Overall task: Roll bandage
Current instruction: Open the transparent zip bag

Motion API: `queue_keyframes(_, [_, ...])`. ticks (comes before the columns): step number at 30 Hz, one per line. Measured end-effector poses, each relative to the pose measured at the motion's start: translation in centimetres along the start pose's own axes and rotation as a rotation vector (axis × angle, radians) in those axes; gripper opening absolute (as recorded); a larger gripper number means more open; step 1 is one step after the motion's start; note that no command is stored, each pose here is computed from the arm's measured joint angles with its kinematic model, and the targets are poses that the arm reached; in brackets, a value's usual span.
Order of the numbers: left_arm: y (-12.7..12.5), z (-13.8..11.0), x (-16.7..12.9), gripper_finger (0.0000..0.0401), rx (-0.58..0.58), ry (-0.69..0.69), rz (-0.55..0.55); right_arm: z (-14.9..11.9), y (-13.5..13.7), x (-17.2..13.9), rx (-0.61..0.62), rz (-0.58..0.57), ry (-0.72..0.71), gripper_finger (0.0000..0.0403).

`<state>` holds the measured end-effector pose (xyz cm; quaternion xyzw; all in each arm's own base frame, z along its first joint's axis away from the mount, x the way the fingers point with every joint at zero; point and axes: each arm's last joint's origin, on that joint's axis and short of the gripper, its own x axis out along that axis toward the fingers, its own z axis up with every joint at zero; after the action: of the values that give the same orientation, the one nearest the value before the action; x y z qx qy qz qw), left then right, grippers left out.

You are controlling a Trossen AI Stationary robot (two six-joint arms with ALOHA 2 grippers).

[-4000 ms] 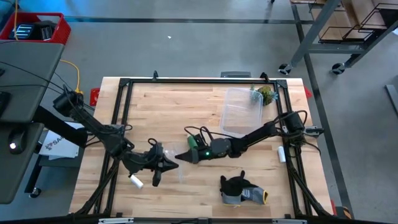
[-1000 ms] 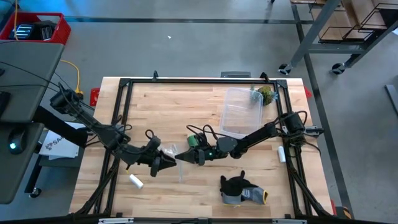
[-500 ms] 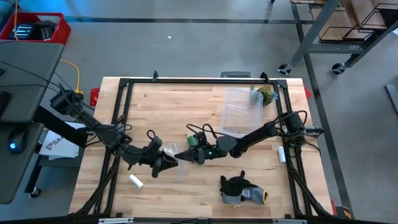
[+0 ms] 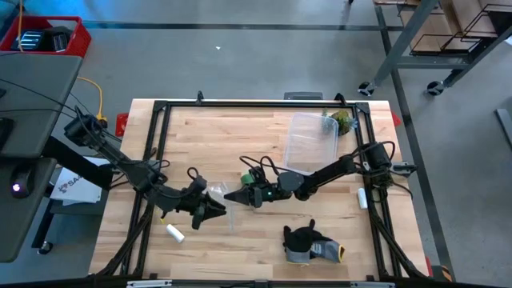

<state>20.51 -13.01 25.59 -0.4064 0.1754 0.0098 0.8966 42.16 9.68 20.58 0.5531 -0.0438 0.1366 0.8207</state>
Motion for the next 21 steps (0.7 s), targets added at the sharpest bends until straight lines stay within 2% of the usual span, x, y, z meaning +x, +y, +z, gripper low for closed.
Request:
queue_keyframes(5, [-0.17, 0.46, 0.27, 0.0120, -0.018, -0.044, -0.019, 0.00, 0.00, 0.00, -0.001, 0.001, 0.001, 0.0000])
queue_keyframes(21, [0.09, 0.52, 0.38, 0.0120, 0.005, -0.035, -0.002, -0.01, 0.00, 0.00, -0.001, 0.001, 0.002, 0.0000])
